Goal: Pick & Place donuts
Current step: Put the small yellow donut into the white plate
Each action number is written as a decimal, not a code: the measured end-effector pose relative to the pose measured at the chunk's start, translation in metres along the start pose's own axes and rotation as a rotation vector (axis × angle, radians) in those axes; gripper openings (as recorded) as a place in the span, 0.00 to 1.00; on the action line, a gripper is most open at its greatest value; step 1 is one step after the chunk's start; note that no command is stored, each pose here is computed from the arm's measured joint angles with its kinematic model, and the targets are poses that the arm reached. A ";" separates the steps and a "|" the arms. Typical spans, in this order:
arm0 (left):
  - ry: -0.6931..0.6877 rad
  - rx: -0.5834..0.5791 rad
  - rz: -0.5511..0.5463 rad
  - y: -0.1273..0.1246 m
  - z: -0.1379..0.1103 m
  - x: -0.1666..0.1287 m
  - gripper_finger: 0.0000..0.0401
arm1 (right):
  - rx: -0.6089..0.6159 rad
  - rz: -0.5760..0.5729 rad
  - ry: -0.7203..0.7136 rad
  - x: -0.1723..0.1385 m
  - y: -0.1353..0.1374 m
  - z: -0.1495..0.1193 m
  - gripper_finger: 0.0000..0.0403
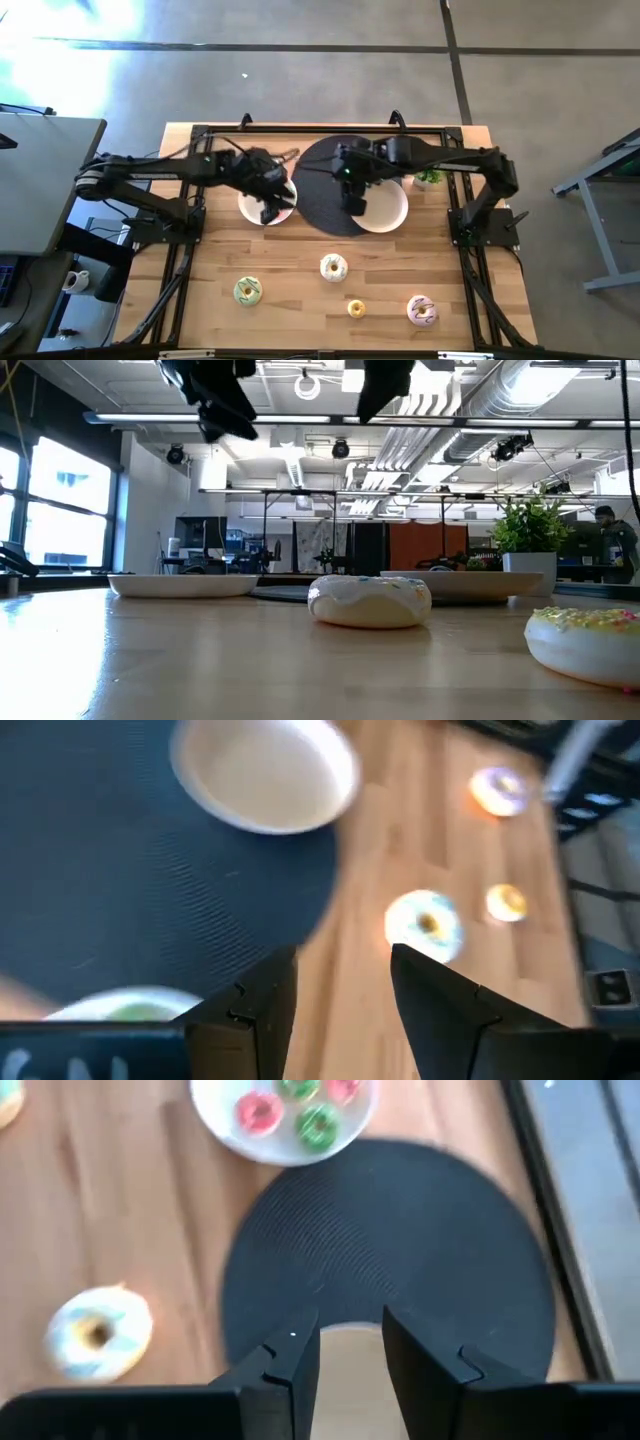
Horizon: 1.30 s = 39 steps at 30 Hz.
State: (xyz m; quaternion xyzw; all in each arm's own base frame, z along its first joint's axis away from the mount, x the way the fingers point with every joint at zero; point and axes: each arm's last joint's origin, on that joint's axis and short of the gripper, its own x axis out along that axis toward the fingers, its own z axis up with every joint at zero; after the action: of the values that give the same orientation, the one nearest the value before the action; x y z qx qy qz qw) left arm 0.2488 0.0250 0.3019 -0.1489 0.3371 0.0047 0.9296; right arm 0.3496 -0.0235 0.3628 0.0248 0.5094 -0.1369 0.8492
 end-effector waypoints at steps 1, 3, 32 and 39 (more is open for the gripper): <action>-0.004 0.011 -0.030 -0.001 -0.004 0.008 0.40 | 0.000 0.020 0.010 -0.001 0.005 -0.005 0.27; -0.011 0.035 -0.067 -0.004 -0.010 0.018 0.40 | 0.007 0.073 0.038 0.002 0.015 -0.017 0.27; -0.040 0.065 0.060 -0.017 -0.015 0.030 0.40 | 0.094 0.644 -0.090 0.107 0.183 -0.193 0.27; -0.041 0.065 0.060 -0.017 -0.014 0.030 0.40 | 0.052 0.563 -0.166 0.106 0.192 -0.213 0.27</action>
State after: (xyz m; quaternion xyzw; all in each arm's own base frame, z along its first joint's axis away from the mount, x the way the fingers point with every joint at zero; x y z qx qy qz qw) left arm 0.2651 0.0023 0.2768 -0.1085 0.3223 0.0247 0.9401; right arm 0.2631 0.1776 0.1499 0.1753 0.4074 0.0895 0.8918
